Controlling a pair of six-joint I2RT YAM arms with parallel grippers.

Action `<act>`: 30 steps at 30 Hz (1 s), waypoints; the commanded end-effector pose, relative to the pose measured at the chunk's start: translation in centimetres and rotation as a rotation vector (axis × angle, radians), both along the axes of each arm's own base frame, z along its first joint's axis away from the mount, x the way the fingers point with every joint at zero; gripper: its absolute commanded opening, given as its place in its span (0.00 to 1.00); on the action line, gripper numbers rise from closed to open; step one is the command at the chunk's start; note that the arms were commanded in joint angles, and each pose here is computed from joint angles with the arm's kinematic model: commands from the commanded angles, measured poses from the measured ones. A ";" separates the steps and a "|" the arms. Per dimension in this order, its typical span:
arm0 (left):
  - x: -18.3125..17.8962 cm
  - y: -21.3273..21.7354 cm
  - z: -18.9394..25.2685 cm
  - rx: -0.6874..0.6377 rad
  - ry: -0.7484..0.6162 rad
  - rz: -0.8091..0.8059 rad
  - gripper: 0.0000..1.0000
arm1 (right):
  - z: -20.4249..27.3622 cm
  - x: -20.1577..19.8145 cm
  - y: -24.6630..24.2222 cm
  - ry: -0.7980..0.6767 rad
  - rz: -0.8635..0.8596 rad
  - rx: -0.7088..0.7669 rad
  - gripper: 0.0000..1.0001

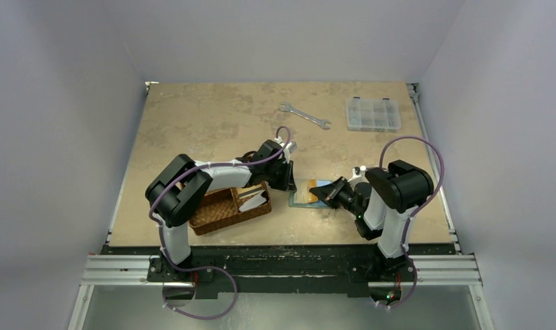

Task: Put the credit cards into the card holder
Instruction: Insert the credit card into the card holder.

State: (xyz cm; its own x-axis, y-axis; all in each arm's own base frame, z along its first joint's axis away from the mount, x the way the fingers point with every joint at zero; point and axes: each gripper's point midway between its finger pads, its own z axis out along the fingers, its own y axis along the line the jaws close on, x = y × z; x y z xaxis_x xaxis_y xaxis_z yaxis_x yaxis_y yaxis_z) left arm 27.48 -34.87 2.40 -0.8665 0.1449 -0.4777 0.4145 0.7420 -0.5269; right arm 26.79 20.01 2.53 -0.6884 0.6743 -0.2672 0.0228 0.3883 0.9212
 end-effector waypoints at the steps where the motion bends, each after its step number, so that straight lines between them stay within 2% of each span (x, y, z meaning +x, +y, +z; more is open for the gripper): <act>1: -2.3 0.1 -3.0 0.073 0.070 -0.028 0.13 | -2.2 -0.9 -0.7 0.065 0.012 -0.104 0.06; 3: -2.2 0.1 -2.9 0.074 0.061 -0.030 0.12 | -4.0 -1.2 -1.5 0.126 0.035 -0.212 0.12; 6: -2.2 0.2 -3.0 0.077 0.060 -0.033 0.12 | -5.8 -1.6 -2.9 0.209 0.071 -0.387 0.27; 8: -2.4 0.4 -3.2 0.081 0.064 -0.033 0.12 | -5.8 -1.5 -3.5 0.228 0.081 -0.450 0.35; 17: -2.3 0.6 -3.2 0.086 0.056 -0.032 0.12 | -5.4 -2.0 -3.9 0.284 0.069 -0.506 0.53; 25: -1.9 0.6 -3.4 0.093 0.052 -0.032 0.12 | -3.1 -2.0 -6.7 0.291 -0.050 -0.617 0.69; 30: -1.9 0.5 -3.3 0.089 0.053 -0.036 0.11 | -1.8 -1.5 -6.7 0.241 -0.040 -0.631 0.71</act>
State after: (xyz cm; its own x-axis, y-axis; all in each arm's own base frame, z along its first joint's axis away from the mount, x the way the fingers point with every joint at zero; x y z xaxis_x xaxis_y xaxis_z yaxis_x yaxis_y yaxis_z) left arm 26.79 -36.31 2.21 -0.8595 0.1574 -0.4863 0.4374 0.7188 -0.5404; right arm 27.55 16.65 4.19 -0.7179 0.5217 -0.4609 0.1231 0.7467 0.6536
